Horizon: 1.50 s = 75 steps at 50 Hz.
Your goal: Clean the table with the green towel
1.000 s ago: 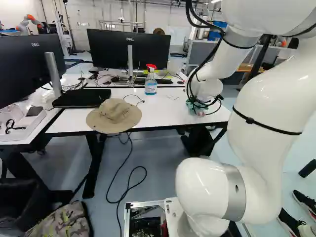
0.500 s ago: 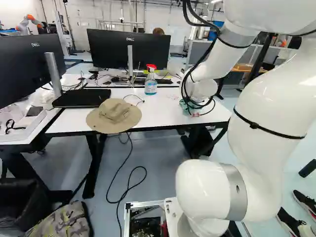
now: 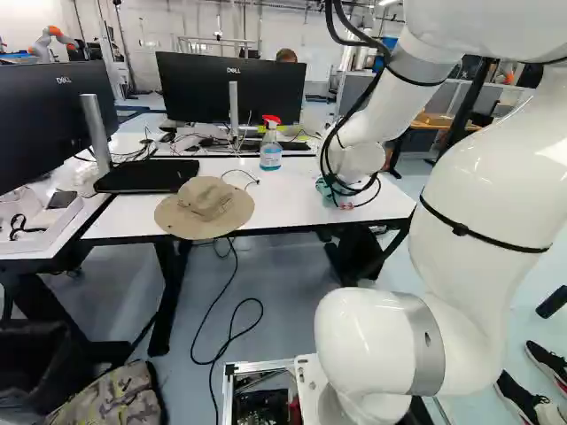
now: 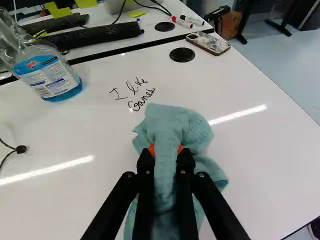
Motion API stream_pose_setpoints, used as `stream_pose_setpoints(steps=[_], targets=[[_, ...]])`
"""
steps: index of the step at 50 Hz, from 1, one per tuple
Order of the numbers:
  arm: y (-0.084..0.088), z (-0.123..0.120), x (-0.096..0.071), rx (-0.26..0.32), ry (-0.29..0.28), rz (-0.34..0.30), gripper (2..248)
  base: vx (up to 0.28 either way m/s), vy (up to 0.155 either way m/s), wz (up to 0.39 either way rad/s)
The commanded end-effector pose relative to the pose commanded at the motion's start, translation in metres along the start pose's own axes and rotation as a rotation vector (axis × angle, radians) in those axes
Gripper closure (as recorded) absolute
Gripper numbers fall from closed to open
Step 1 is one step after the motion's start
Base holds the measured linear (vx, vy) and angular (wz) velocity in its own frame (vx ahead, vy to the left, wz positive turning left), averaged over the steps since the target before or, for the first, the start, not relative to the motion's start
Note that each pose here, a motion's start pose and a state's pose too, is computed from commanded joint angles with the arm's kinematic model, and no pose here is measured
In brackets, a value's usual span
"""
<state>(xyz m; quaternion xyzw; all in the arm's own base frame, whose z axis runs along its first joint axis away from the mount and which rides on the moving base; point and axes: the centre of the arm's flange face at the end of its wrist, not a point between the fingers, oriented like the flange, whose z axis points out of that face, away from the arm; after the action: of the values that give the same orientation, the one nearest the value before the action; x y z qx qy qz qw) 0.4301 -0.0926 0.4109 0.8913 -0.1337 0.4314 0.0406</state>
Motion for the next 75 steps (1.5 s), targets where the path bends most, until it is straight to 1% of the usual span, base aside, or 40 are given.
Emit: stream_pose_setpoints(steps=[9,35,52,75], targets=[[0.002,0.000,0.000,-0.022,0.000,0.059,201,0.000,0.000,0.000],[0.010,-0.001,-0.001,-0.108,0.000,0.295,201,0.000,0.000,0.000],[0.008,-0.001,-0.002,-0.105,-0.001,0.293,201,0.000,0.000,0.000],[-0.017,-0.008,-0.009,-0.060,-0.009,0.256,201,0.000,0.000,0.000]])
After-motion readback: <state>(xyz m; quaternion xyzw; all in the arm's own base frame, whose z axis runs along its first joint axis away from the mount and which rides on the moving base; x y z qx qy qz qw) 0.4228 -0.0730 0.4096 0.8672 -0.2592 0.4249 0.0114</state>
